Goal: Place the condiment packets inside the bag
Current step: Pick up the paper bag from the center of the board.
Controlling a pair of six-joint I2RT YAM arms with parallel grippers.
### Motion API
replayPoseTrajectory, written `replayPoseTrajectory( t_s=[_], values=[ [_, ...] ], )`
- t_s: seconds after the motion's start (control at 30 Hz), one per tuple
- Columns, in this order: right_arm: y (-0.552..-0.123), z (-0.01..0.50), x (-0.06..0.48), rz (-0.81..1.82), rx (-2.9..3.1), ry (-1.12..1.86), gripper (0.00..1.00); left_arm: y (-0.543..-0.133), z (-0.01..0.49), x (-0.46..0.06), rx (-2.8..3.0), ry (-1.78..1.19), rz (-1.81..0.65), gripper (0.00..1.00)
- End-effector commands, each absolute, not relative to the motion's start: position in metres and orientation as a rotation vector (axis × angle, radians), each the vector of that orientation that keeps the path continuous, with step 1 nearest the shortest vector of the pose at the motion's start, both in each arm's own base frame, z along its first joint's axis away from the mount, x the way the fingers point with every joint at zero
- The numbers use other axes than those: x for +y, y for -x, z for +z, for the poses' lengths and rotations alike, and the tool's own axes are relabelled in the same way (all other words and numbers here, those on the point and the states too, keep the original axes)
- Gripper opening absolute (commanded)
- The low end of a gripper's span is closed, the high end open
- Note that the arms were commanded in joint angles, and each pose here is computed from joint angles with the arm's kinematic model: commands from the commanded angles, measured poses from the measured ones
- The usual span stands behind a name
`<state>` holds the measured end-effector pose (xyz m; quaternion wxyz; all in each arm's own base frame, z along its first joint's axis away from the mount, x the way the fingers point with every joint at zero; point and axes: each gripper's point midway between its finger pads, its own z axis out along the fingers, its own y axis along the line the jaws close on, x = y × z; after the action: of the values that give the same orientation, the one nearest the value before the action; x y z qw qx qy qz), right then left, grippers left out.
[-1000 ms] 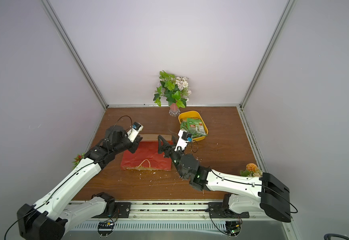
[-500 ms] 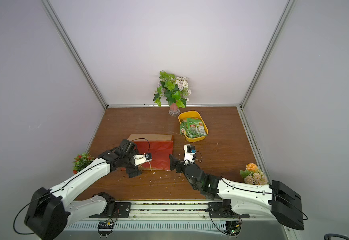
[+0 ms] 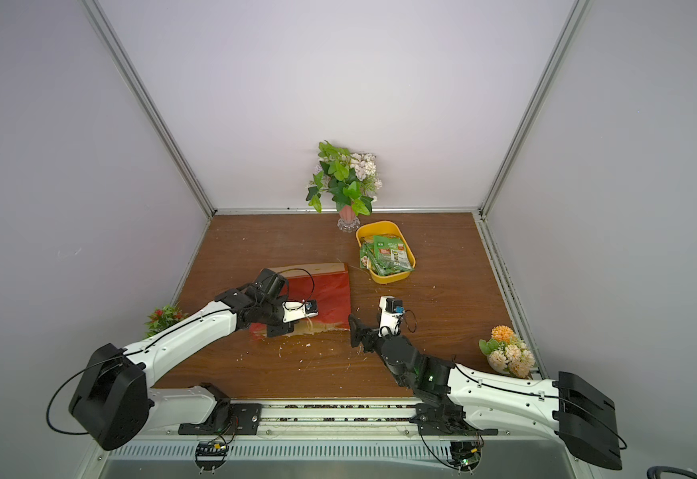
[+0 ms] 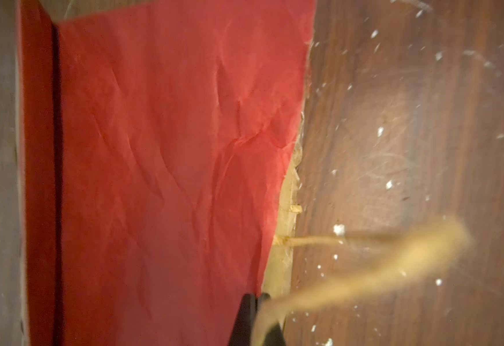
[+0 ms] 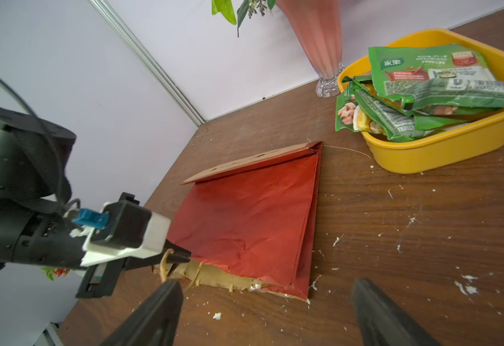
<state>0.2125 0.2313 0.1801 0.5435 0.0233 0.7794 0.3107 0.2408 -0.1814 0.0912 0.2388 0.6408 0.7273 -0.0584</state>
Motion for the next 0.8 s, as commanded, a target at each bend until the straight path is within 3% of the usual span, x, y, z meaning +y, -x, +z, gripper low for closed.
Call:
replayPoseTrajectory(
  t_s=[0.0,0.2,0.37,0.57,0.77],
  values=[
    [-0.216,0.184,0.219,0.751,1.819,-0.179,0.92,-0.242,0.133,-0.206,1.955,-1.647,-0.278,0.0],
    [-0.217,0.176,0.21,0.878,1.777,-0.385,0.95,-0.295,0.217,-0.225,1.935,-1.292,-0.254,0.01],
    [-0.222,0.185,0.232,1.025,1.724,-0.465,0.98,-0.329,0.273,-0.222,1.866,-1.01,-0.188,0.01],
    [-0.234,0.212,0.283,1.149,1.659,-0.416,0.99,-0.343,0.298,-0.211,1.804,-0.839,-0.142,0.01],
    [-0.246,0.213,0.306,1.221,1.608,-0.49,0.98,-0.342,0.291,-0.209,1.792,-0.823,-0.131,0.01]
  ],
)
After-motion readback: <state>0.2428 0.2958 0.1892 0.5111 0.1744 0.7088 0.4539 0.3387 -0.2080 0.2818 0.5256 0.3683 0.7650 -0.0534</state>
